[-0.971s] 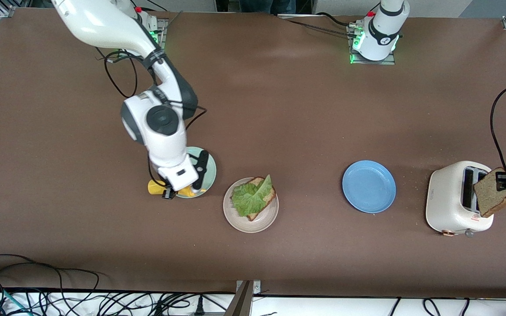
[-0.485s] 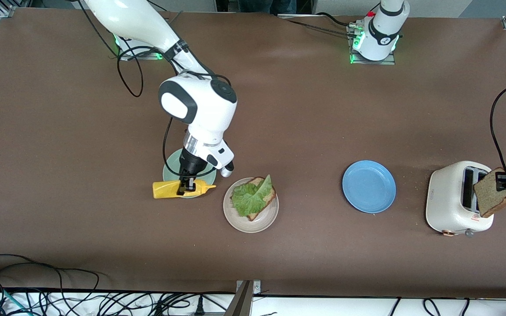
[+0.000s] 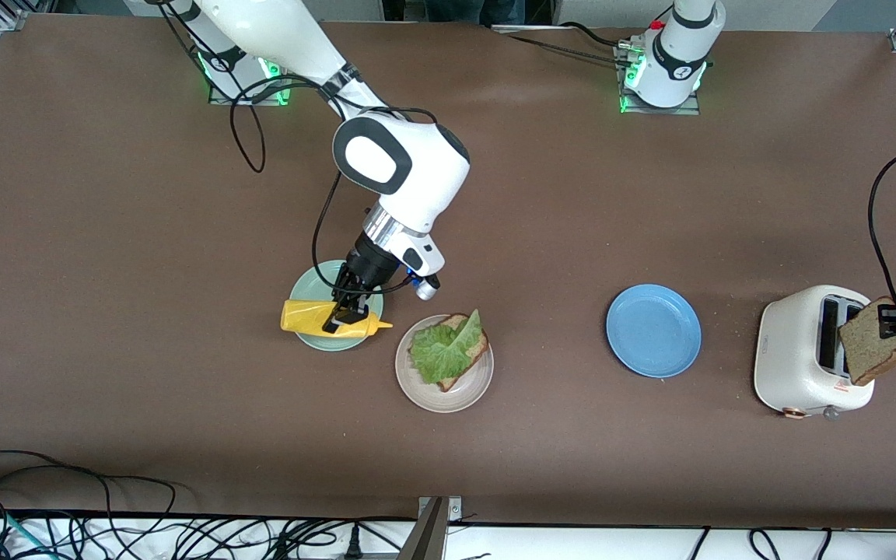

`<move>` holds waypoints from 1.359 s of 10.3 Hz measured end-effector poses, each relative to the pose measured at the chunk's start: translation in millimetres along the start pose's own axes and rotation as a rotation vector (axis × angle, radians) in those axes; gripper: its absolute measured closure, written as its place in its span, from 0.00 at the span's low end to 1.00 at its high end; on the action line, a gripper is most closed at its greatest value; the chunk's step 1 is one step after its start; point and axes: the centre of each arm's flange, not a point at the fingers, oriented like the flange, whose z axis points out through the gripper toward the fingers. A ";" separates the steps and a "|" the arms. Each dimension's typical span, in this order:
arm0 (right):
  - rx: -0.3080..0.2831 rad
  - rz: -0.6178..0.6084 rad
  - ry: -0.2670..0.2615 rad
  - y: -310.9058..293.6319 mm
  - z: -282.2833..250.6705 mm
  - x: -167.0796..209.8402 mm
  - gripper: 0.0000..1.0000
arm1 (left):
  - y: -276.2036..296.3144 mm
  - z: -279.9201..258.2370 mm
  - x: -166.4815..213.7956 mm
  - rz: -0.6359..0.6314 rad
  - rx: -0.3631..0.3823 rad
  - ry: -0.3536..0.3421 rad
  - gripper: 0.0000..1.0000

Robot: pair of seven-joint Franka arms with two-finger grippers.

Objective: Make sandwich on beige plate with both arms

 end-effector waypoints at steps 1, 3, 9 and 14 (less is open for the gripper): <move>0.027 0.023 0.008 1.7 5.1 -3.6 0.92 | 0.0 0.0 0.0 0.000 0.000 0.000 0.90; 0.164 0.127 0.095 12.1 18.8 -18.7 0.92 | -0.2 0.0 -0.1 0.000 0.000 0.000 0.90; 0.572 0.492 0.518 69.2 108.8 -137.4 0.92 | 0.0 0.0 0.0 0.000 0.000 0.000 0.90; 0.774 0.588 0.936 53.3 224.5 -242.6 0.92 | 45.3 -2.7 7.5 -0.030 -0.107 -0.040 0.90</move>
